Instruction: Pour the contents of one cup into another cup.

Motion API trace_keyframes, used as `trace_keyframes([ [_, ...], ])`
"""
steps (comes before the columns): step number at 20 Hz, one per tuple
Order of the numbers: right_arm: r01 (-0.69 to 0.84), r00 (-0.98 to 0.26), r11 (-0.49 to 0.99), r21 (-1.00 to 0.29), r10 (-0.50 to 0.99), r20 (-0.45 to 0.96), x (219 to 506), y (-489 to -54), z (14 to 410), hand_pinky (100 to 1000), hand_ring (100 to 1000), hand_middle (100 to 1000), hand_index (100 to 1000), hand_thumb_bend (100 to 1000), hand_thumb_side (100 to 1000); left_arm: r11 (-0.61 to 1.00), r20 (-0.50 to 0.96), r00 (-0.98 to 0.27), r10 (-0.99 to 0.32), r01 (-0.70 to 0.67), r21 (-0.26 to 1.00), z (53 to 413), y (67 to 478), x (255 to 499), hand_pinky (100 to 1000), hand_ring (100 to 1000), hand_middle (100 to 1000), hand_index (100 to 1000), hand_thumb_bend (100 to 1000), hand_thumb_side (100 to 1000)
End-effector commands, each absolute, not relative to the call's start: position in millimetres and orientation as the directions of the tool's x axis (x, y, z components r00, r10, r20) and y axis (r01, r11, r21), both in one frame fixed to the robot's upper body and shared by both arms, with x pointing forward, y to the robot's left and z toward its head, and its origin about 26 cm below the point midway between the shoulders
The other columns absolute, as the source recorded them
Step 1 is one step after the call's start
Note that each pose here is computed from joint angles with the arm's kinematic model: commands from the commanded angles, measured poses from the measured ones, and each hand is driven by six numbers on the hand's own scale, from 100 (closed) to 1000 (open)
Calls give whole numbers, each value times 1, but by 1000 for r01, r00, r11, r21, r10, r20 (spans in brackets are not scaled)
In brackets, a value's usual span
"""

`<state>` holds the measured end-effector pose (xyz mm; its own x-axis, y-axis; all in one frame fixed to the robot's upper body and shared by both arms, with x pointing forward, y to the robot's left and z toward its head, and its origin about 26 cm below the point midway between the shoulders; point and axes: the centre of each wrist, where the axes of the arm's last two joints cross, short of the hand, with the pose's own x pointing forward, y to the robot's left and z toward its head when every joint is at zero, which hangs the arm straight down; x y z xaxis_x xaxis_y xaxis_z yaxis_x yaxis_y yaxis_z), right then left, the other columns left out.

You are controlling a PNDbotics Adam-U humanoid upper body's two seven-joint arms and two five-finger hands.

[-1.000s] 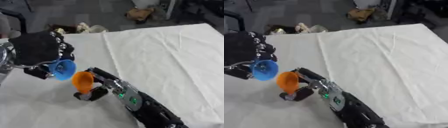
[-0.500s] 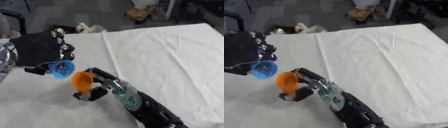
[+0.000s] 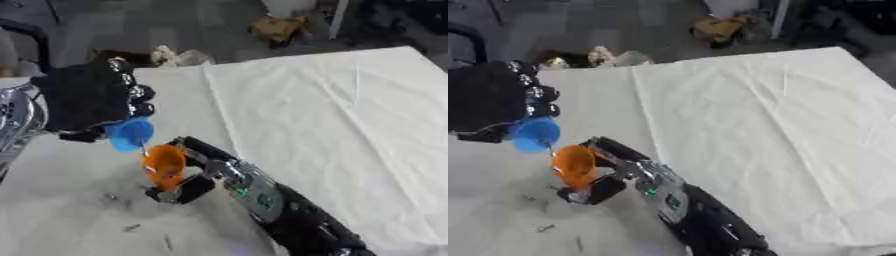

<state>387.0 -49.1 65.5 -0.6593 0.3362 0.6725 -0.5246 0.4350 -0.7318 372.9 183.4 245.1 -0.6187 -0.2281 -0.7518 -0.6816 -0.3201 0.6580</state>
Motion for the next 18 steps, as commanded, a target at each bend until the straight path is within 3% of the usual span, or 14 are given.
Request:
trace_keyframes([
  [1, -511, -684, 438, -740, 315, 658, 388, -45, 77, 700, 768, 253, 388, 100, 262, -313, -777, -586, -230, -711, 630, 256, 182, 373, 426, 196, 200, 615, 563, 100],
  [18, -514, -688, 432, -741, 308, 657, 387, -42, 78, 698, 768, 252, 386, 100, 259, -311, -822, -542, -176, -762, 568, 258, 170, 374, 447, 194, 198, 618, 628, 100],
])
